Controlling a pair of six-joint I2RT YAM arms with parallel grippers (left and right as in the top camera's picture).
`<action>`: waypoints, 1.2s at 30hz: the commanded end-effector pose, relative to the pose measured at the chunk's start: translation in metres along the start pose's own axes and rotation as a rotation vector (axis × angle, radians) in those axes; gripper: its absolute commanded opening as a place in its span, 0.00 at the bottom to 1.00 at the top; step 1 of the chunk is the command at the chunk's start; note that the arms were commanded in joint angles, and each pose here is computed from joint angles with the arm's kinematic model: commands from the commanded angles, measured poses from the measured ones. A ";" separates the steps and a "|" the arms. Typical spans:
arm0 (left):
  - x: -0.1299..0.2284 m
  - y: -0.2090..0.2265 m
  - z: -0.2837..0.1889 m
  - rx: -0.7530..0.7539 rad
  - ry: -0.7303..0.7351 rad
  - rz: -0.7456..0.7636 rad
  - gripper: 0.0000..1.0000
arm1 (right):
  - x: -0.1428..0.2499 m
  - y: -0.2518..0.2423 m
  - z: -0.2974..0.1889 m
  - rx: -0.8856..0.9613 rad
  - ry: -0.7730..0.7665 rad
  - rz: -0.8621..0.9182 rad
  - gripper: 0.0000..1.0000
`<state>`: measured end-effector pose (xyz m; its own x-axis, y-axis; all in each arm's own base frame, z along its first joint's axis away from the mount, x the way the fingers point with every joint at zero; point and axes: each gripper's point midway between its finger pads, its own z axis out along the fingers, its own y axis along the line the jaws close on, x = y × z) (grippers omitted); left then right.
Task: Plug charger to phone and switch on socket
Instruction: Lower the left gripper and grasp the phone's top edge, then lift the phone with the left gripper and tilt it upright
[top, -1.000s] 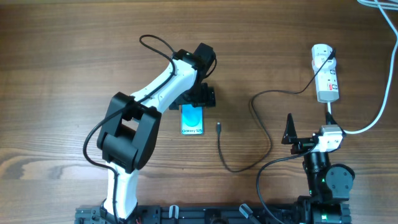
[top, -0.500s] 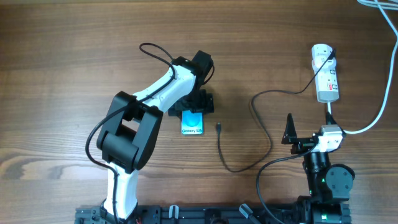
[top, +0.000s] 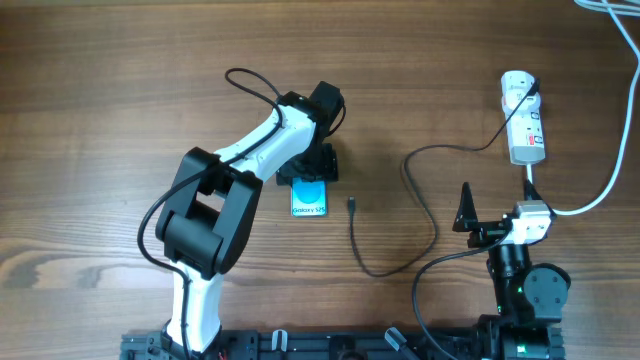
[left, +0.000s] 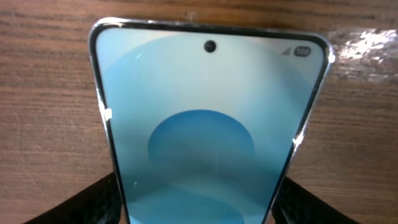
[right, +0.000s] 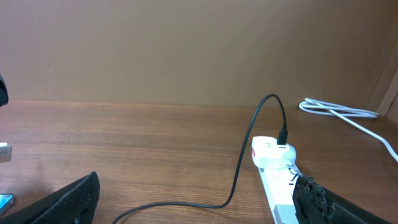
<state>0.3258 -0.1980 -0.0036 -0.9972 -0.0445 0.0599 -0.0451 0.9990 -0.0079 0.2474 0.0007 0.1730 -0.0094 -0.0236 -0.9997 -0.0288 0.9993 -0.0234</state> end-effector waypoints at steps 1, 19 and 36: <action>0.007 0.001 0.011 -0.008 0.026 0.005 0.69 | 0.000 -0.003 0.000 0.014 -0.003 0.000 1.00; 0.022 -0.024 -0.039 0.148 0.109 -0.004 0.60 | 0.000 -0.003 0.000 0.013 -0.003 0.000 1.00; 0.081 -0.098 -0.210 1.084 0.638 -0.109 0.60 | 0.000 -0.003 0.000 0.014 -0.003 0.000 1.00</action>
<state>0.2599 -0.2794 0.1485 -0.8392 0.0558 0.5409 -0.3574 0.6931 -0.6260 0.2474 0.0007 0.1730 -0.0094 -0.0236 -0.9997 -0.0288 0.9993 -0.0234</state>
